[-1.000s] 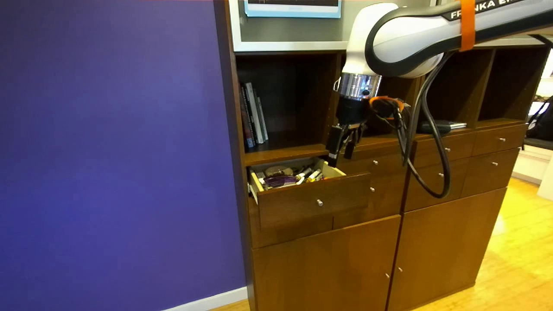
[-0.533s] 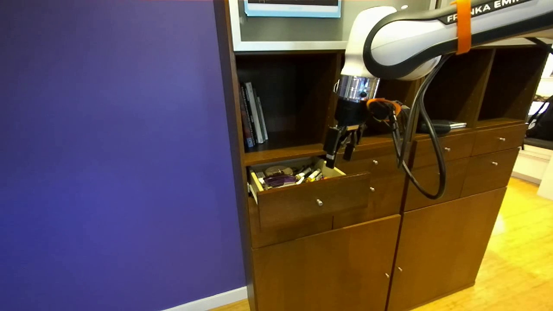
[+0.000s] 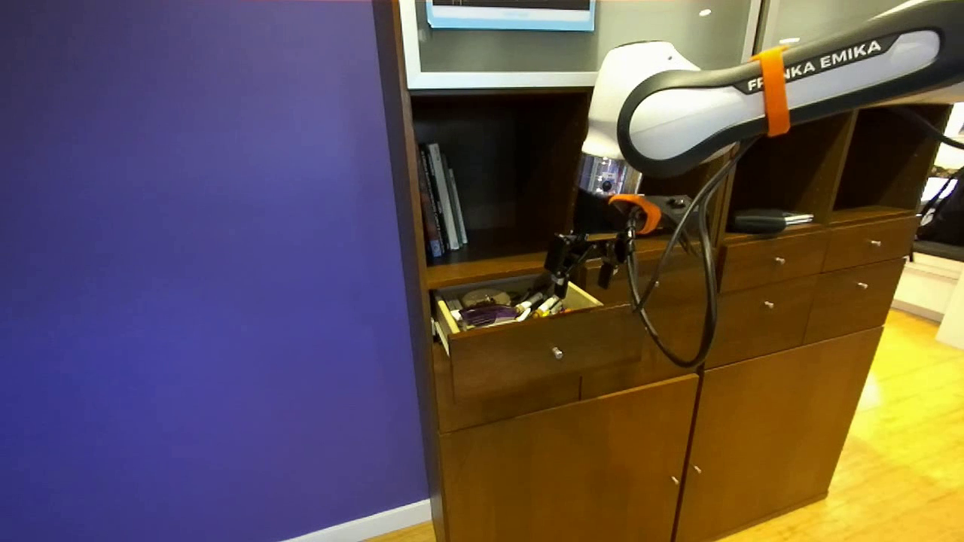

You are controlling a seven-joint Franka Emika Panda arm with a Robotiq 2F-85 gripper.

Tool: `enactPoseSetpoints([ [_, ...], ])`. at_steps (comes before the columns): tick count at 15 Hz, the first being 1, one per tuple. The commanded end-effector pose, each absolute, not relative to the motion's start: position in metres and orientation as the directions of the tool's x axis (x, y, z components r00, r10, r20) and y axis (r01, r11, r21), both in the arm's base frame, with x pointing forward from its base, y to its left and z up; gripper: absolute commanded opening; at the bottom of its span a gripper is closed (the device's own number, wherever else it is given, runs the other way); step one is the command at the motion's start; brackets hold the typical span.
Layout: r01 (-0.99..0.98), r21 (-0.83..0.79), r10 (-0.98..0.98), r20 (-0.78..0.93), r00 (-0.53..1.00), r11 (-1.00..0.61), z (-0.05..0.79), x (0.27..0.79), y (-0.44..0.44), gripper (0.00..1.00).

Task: Pull the drawer open fully

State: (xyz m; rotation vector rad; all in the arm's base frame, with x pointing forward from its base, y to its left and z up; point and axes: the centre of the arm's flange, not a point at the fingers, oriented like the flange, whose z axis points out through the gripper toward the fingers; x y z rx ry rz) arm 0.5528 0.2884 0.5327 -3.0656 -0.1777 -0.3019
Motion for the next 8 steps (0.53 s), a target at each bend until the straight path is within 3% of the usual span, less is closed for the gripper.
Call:
enactPoseSetpoints([
  [1,-0.030,0.010,-0.026,0.270,0.962,-1.000,0.530,0.561,0.298,1.00],
  [8,-0.143,-0.044,-0.149,0.287,0.946,-0.989,0.510,0.568,0.304,1.00],
])
